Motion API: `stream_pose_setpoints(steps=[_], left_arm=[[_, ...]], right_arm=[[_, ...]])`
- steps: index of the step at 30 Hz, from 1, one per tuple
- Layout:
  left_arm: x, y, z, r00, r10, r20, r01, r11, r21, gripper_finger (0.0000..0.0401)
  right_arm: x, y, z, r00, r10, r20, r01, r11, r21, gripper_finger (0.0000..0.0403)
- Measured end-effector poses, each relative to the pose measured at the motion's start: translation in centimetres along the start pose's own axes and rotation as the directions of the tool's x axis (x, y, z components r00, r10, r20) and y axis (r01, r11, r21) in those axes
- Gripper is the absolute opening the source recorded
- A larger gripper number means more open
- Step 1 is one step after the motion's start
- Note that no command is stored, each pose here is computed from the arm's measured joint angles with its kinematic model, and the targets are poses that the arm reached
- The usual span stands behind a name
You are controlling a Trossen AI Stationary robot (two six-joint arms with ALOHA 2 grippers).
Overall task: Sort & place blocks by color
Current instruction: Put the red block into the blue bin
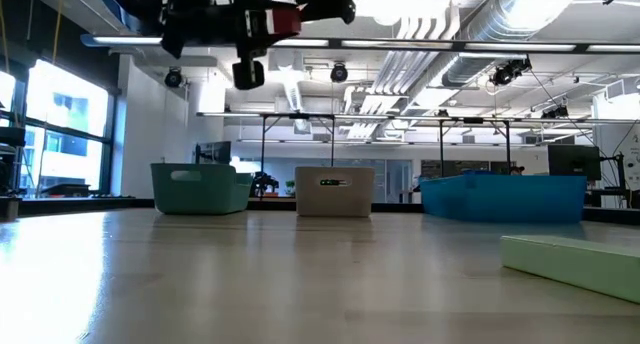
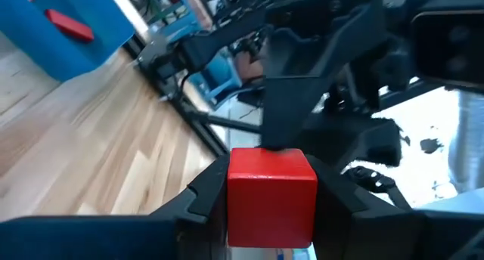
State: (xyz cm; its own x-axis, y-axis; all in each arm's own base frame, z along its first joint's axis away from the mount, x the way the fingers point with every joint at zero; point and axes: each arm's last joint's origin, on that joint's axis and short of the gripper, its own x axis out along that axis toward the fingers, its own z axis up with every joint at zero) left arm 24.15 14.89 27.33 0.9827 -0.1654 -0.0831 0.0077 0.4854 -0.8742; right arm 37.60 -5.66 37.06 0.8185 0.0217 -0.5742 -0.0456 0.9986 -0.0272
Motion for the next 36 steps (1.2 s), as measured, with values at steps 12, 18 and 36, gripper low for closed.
stream_pose_setpoints(steps=[12, 18, 36], left_arm=[[-0.3, -0.8, 1.0, 0.992, -0.048, 0.113, 0.051, 0.998, -0.029, 0.011], [-0.3, -1.0, 1.2, 0.984, -0.045, 0.171, 0.051, 0.998, -0.031, 0.0109], [-0.4, -1.4, 1.6, 0.972, -0.063, 0.226, 0.073, 0.997, -0.036, 0.0111]], right_arm=[[0.0, -0.4, 0.8, 0.991, -0.114, 0.07, 0.119, 0.99, -0.079, 0.0197], [-0.1, -0.5, 1.2, 0.983, -0.143, 0.113, 0.153, 0.984, -0.087, 0.0197], [-0.2, -0.9, 1.4, 0.961, -0.249, 0.123, 0.259, 0.963, -0.074, 0.0196]])
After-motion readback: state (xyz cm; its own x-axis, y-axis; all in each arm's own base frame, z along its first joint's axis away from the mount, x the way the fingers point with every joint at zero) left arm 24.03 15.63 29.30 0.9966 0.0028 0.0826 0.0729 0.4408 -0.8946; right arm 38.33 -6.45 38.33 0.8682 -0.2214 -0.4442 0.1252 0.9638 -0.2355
